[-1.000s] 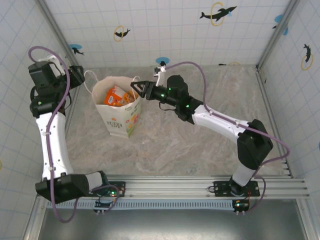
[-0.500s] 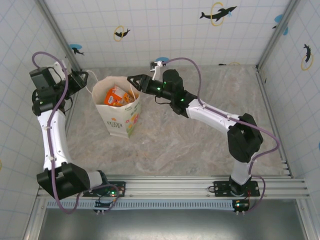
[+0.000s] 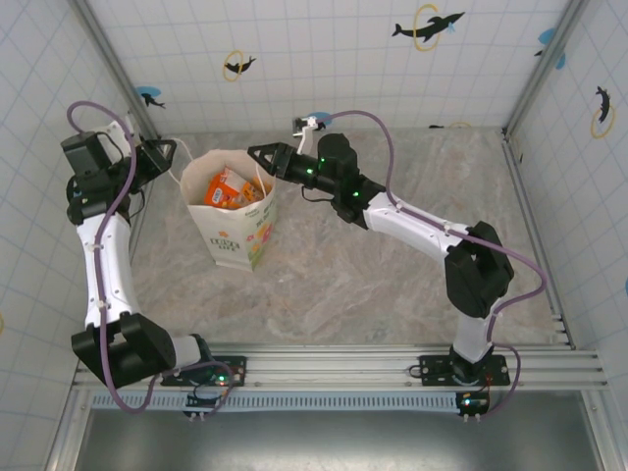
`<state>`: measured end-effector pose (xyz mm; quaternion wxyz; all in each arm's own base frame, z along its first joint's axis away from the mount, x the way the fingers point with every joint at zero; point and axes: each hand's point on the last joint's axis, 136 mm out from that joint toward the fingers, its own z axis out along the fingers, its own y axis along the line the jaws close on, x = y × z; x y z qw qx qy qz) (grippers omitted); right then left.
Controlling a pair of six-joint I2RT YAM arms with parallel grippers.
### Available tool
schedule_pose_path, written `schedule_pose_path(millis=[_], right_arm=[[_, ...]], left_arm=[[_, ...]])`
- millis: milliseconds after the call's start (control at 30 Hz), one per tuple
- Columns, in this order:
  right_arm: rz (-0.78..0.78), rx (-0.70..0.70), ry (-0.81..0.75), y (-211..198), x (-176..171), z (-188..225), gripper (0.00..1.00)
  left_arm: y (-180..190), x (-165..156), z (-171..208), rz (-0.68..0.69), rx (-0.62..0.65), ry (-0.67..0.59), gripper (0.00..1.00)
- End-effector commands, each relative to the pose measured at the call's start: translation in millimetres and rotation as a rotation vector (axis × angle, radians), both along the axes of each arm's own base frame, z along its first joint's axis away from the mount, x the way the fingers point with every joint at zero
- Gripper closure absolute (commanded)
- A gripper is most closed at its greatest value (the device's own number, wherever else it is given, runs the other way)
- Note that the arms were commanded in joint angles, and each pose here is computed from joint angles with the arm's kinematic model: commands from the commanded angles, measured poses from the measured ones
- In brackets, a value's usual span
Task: Place the snacks into the paper bag
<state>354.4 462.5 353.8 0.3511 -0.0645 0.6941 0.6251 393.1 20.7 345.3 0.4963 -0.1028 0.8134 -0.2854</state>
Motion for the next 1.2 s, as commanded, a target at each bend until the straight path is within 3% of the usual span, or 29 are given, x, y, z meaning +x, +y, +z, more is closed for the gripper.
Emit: schedule_pose_path(millis=[0, 333, 533, 667, 800, 1167], right_arm=[[-0.010, 0.057, -0.053, 0, -1, 32, 0.52], [-0.014, 0.064, -0.049, 3, 2, 34, 0.60], [-0.024, 0.076, -0.063, 1, 2, 39, 0.70], [-0.038, 0.074, -0.080, -1, 4, 42, 0.82], [-0.042, 0.072, -0.095, -6, 4, 48, 0.93], [-0.133, -0.015, -0.215, -46, -3, 85, 1.00]], left_arm=[[-3, 3, -4, -0.030, -0.007, -0.011, 0.51], [-6, 5, -11, -0.063, -0.022, -0.006, 0.62], [-8, 5, 0, -0.069, -0.026, -0.040, 0.76], [-11, 2, 5, -0.076, -0.036, -0.051, 0.99], [-16, -4, 16, -0.094, -0.048, -0.078, 1.00], [-58, -16, 48, -0.198, -0.077, -0.154, 1.00]])
